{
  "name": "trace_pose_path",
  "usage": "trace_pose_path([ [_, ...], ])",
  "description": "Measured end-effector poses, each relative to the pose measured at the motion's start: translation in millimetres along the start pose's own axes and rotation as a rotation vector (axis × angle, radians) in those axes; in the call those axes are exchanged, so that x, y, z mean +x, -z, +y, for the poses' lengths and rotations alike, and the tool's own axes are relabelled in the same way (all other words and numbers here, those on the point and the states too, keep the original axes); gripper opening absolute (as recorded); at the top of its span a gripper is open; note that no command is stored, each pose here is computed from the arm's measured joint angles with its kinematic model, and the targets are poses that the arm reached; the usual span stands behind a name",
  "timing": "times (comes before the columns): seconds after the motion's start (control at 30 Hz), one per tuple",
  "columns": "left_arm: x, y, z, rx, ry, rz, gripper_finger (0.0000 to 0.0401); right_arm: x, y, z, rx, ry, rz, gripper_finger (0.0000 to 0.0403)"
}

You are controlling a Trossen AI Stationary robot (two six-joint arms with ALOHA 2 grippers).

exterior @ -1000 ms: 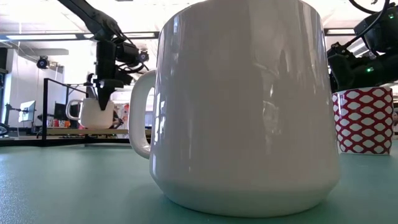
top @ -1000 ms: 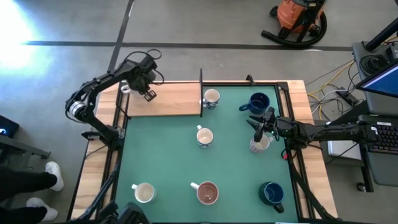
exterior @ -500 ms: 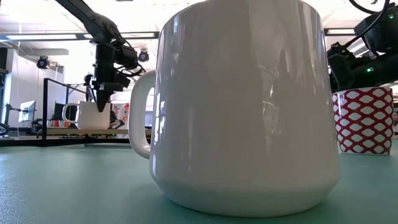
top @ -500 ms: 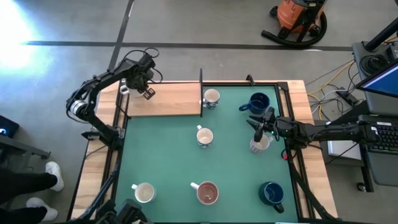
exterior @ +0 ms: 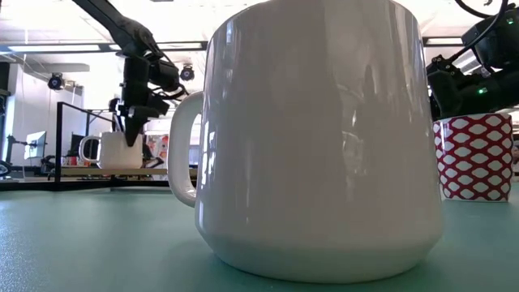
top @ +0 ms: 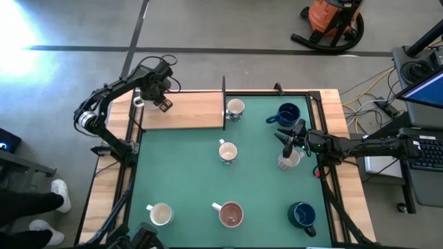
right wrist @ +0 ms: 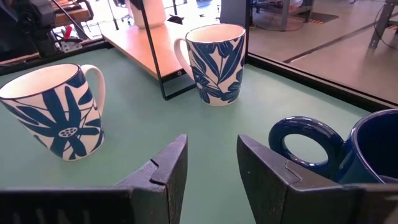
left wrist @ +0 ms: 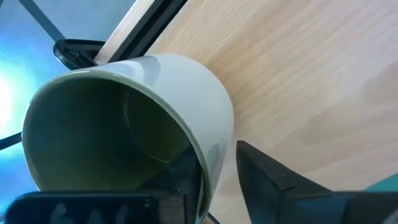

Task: Place coffee mugs
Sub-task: Put the white-green mug on the shelf, then put the green patterned mug on the shelf

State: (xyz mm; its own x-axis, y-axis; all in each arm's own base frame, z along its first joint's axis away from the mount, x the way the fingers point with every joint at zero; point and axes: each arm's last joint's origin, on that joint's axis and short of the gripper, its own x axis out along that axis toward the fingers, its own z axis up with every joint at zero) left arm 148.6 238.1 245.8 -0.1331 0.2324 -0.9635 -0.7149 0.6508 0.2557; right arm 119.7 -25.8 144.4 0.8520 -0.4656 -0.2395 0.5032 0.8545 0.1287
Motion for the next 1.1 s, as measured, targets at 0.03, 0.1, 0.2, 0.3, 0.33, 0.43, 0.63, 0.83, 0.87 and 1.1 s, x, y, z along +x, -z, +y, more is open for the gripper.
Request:
trace_pose_path([
  [0.03,0,0,0,0.001,0.000,0.000,0.0093,0,0,0,0.001,0.000,0.000,0.0128],
  [0.1,0,0,0,0.008,0.000,0.001,0.0104,0,0,0,0.000,0.000,0.000,0.0128],
  [0.2,-1,1,0,0.021,-0.002,-0.003,0.0112,0,0,0,0.001,0.001,0.000,0.0128],
  [0.3,-7,1,2,0.024,-0.007,-0.022,0.0115,0,0,0,0.000,0.000,0.000,0.0128],
  [0.33,-9,1,2,0.021,-0.010,-0.035,0.0115,0,0,0,0.000,0.000,0.000,0.0128],
  [0.43,-19,2,3,0.017,-0.016,-0.069,0.0115,0,0,0,0.001,0.000,0.000,0.0128],
  [0.63,-36,14,-6,0.023,0.028,-0.082,0.0115,0,0,0,0.000,0.000,0.000,0.0128],
  [0.83,-56,26,-25,0.030,0.157,-0.141,0.0115,0,0,0,0.000,0.000,0.000,0.0128],
  [0.87,-59,28,-30,0.045,0.162,-0.153,0.0115,0,0,0,0.000,0.000,0.000,0.0128],
  [1.1,-83,44,-69,0.105,0.190,-0.235,0.0115,0,0,0,0.000,0.000,0.000,0.0128],
])
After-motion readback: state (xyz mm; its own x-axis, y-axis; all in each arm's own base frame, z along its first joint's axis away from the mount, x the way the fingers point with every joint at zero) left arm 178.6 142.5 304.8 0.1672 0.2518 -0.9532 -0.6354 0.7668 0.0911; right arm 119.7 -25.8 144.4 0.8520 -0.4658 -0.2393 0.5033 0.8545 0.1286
